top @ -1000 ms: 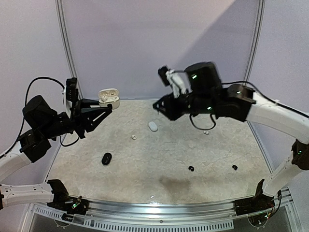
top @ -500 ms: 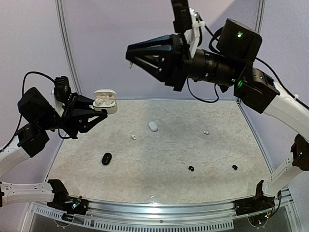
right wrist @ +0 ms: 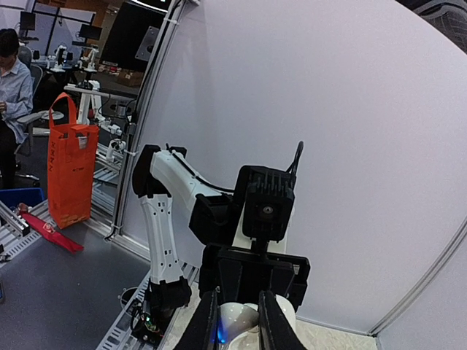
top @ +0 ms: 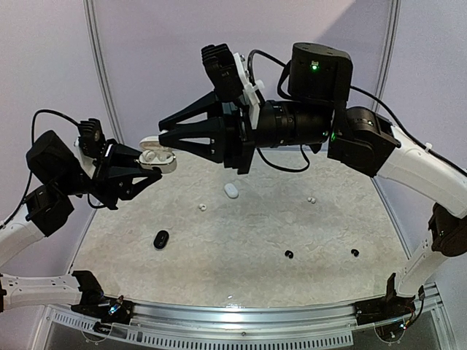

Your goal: Insert the wireless bluetooth earbuds into the charging case

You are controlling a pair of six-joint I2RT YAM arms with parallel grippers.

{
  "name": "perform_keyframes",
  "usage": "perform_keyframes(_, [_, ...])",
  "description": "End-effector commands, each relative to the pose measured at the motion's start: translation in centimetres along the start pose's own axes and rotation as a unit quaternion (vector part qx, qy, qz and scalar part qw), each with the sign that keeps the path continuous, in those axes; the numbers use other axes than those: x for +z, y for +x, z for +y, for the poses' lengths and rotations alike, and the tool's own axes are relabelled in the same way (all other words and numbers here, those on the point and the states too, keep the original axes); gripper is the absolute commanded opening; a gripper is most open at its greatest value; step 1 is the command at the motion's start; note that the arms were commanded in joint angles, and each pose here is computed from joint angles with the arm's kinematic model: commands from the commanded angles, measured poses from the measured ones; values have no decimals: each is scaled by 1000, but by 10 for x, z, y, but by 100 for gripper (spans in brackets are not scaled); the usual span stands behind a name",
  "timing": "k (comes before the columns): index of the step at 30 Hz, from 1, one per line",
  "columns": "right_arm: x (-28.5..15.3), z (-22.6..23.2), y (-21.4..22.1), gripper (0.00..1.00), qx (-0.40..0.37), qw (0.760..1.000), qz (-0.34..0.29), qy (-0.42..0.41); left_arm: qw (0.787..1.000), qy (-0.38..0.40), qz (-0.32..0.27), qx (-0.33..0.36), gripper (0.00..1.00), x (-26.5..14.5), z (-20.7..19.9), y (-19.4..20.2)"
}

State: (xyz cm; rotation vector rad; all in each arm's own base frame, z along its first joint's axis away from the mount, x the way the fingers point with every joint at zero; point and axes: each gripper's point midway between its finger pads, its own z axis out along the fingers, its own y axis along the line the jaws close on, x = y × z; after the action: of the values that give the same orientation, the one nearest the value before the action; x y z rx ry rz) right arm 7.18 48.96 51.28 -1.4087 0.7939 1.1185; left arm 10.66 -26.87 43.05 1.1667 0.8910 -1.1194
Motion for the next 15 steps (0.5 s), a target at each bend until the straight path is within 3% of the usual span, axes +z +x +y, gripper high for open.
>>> perform_keyframes(1, [7,5,13,1,-19,999,27,-4,999,-11,2,44,0,-1,1,-5])
perform_keyframes(15, [15,-3,41,0,-52,996,71,18,998,-2,4,57,0,0,-5,-1])
